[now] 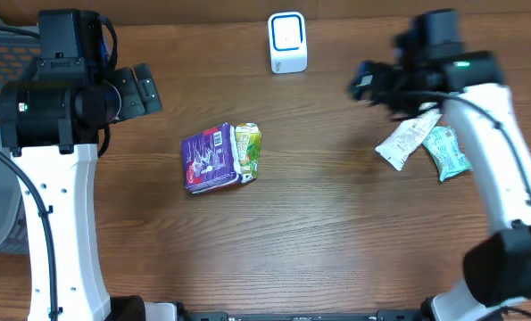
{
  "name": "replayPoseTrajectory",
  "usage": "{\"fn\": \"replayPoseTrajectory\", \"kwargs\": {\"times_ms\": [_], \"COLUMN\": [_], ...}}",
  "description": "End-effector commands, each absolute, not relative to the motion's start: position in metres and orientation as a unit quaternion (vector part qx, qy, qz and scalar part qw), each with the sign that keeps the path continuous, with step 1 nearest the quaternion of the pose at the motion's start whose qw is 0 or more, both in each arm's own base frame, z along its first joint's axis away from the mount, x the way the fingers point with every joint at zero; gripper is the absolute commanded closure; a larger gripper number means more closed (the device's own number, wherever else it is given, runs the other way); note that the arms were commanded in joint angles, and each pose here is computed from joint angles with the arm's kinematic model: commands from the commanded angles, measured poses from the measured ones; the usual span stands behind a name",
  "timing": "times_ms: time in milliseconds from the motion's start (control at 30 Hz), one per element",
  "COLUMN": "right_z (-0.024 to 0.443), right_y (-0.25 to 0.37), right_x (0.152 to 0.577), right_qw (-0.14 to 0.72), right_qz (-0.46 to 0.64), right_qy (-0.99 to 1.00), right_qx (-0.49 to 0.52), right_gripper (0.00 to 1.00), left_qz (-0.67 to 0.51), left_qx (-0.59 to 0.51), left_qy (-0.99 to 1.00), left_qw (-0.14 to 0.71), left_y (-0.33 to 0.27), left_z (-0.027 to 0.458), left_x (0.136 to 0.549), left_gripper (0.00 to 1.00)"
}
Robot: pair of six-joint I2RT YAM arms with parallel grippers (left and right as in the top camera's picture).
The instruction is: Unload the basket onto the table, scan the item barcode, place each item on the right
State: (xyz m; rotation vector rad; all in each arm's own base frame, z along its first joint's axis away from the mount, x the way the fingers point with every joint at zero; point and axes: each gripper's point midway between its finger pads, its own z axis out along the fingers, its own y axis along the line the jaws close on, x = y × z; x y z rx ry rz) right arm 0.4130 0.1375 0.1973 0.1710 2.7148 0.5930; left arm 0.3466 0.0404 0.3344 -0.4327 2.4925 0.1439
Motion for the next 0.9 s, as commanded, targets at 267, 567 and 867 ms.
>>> {"fn": "replayPoseTrajectory", "kwargs": {"times_ms": [267, 567, 867], "right_z": [0.121, 0.086, 0.078], "right_y": [0.311, 0.372, 0.397], "right_x": [0.348, 0.331, 0.324], "right_qw": [0.038, 0.031, 0.049], "right_qz": [0.258, 0.27, 0.278], "right_qy": [0.965, 0.962, 0.958], "right_qx": [-0.013, -0.032, -0.06], "right_gripper": [0.06, 0.1, 0.22], "left_qz": [0.047, 0.047, 0.047], "left_qx": [-0.171, -0.171, -0.171], "left_qy": [0.931, 0.931, 0.931], "left_qw": [0.318, 0.318, 0.318], "left_y": [0.04, 0.04, 0.04], "left_z": [0.347, 0.347, 0.347], "left_x": [0.344, 0.344, 0.344], "left_gripper": [0.0, 0.0, 0.01]}}
